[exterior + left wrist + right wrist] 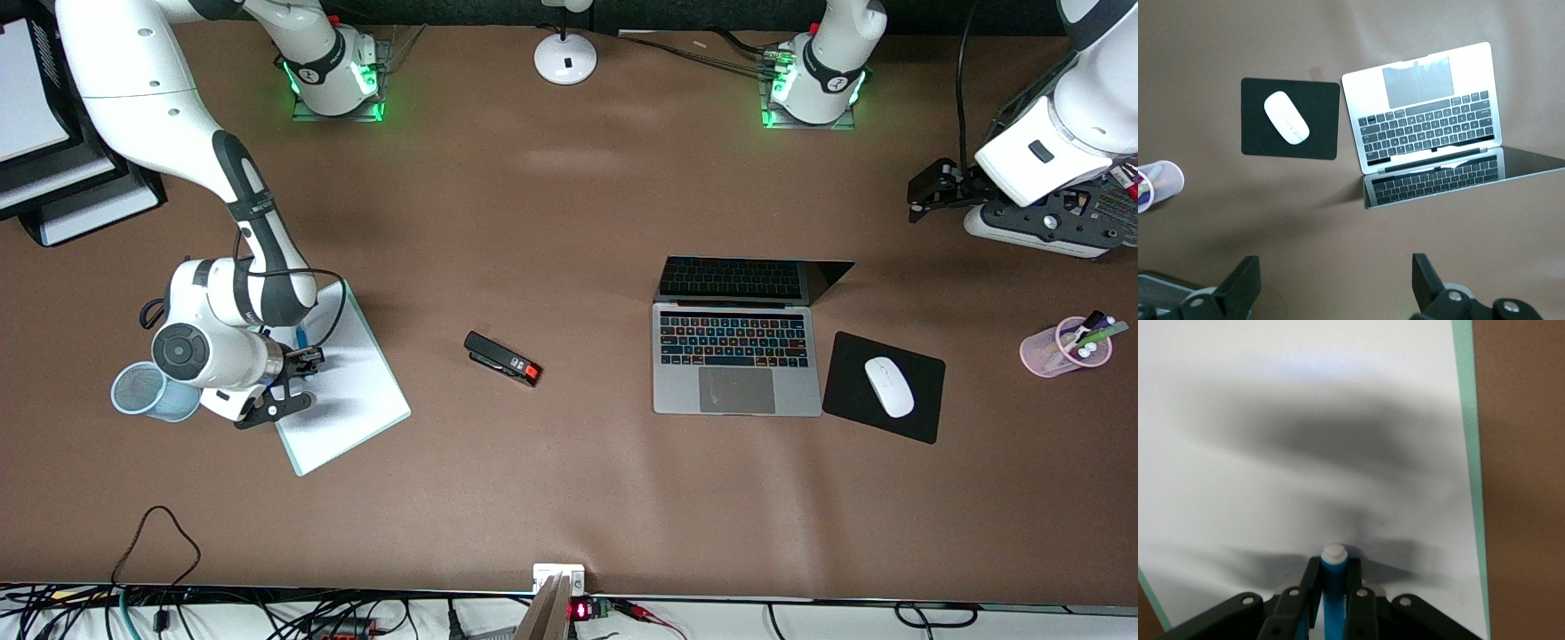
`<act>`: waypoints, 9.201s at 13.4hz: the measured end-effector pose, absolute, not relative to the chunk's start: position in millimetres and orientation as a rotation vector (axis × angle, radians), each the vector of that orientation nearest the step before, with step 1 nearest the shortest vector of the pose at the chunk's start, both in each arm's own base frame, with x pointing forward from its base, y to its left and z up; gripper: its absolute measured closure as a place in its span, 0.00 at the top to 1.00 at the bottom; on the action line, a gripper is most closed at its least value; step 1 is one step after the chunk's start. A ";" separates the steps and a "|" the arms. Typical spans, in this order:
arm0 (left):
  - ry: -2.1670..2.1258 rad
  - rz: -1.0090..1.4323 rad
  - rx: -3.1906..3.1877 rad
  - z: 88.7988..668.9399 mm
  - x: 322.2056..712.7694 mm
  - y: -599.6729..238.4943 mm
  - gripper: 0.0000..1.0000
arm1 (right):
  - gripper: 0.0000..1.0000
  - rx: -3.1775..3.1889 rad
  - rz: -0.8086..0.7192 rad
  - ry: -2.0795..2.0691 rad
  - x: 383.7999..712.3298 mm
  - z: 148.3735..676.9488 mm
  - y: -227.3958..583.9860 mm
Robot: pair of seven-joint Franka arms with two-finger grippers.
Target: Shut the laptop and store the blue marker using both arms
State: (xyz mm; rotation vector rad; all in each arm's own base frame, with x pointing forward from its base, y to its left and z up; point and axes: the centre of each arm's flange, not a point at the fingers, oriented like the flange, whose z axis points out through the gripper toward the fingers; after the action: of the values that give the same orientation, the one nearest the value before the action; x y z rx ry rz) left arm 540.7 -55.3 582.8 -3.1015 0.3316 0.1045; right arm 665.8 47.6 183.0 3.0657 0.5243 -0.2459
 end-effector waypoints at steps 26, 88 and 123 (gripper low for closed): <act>0.142 0.106 -3.172 370.3 470.3 -188.2 0.01 | 0.18 2.936 0.435 1.076 713.8 514.9 40.9; 0.324 0.220 -3.042 554.1 572.1 -92.4 1.00 | 0.18 2.182 1.397 2.497 645.6 255.0 -295.7; 0.218 0.007 -3.086 585.4 533.2 -56.2 1.00 | 1.00 2.726 1.062 2.303 661.4 348.3 -257.3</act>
State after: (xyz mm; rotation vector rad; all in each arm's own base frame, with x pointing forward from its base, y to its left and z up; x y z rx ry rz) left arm 533.2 -56.2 585.4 -3.0863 0.2177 0.0068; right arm 661.4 -257.3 348.3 2.7256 2.3027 1.0625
